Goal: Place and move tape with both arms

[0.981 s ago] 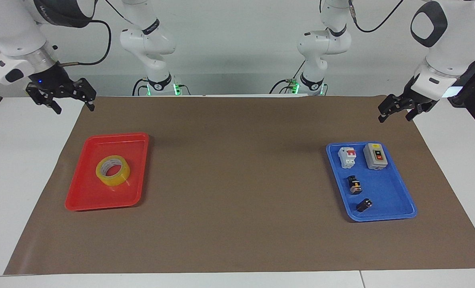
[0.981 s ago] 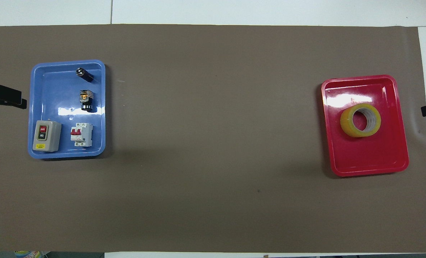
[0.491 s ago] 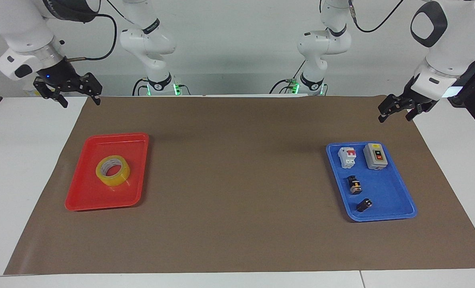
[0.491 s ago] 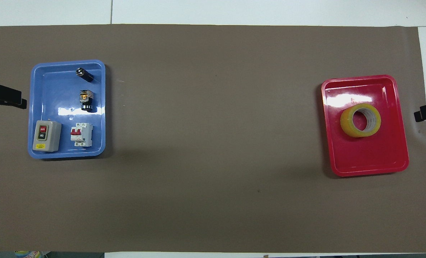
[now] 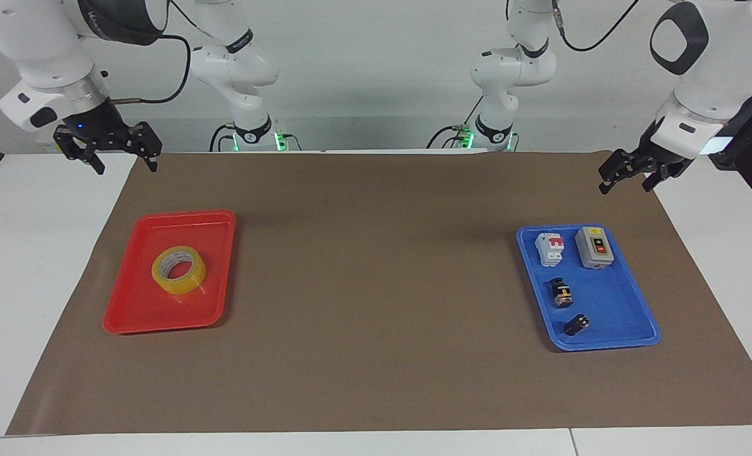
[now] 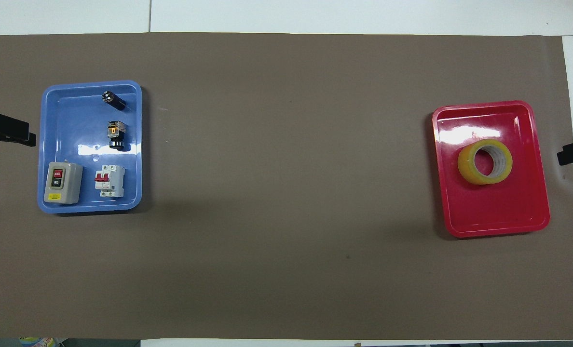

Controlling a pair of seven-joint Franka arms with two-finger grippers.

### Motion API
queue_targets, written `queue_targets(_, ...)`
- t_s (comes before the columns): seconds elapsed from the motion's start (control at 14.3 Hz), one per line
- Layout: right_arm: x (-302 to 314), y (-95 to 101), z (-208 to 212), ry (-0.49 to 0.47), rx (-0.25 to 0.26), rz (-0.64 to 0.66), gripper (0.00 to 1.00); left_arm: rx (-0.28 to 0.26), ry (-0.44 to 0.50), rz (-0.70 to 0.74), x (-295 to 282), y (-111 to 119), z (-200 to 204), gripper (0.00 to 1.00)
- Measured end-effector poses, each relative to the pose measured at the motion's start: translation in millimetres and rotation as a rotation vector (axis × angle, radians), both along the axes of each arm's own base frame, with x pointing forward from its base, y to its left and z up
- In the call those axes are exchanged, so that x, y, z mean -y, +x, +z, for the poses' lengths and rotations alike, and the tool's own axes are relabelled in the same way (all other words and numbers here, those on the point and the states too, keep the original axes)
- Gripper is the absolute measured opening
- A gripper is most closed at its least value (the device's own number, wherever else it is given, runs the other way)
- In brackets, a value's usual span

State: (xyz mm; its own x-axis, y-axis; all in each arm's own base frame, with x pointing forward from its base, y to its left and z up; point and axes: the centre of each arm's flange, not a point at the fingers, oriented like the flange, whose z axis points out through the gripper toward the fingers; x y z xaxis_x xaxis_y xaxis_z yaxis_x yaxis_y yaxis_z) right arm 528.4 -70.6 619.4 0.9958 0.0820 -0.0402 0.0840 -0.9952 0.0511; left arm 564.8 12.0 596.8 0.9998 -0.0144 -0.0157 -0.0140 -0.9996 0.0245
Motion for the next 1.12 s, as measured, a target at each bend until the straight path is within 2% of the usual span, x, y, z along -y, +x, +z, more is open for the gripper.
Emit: queue_targets(1.12, 3.8, -1.0, -0.6, 0.001, -0.001, -0.007, 1.00, 0.000, 0.000, 0.000, 0.0, 0.0, 0.0, 1.00)
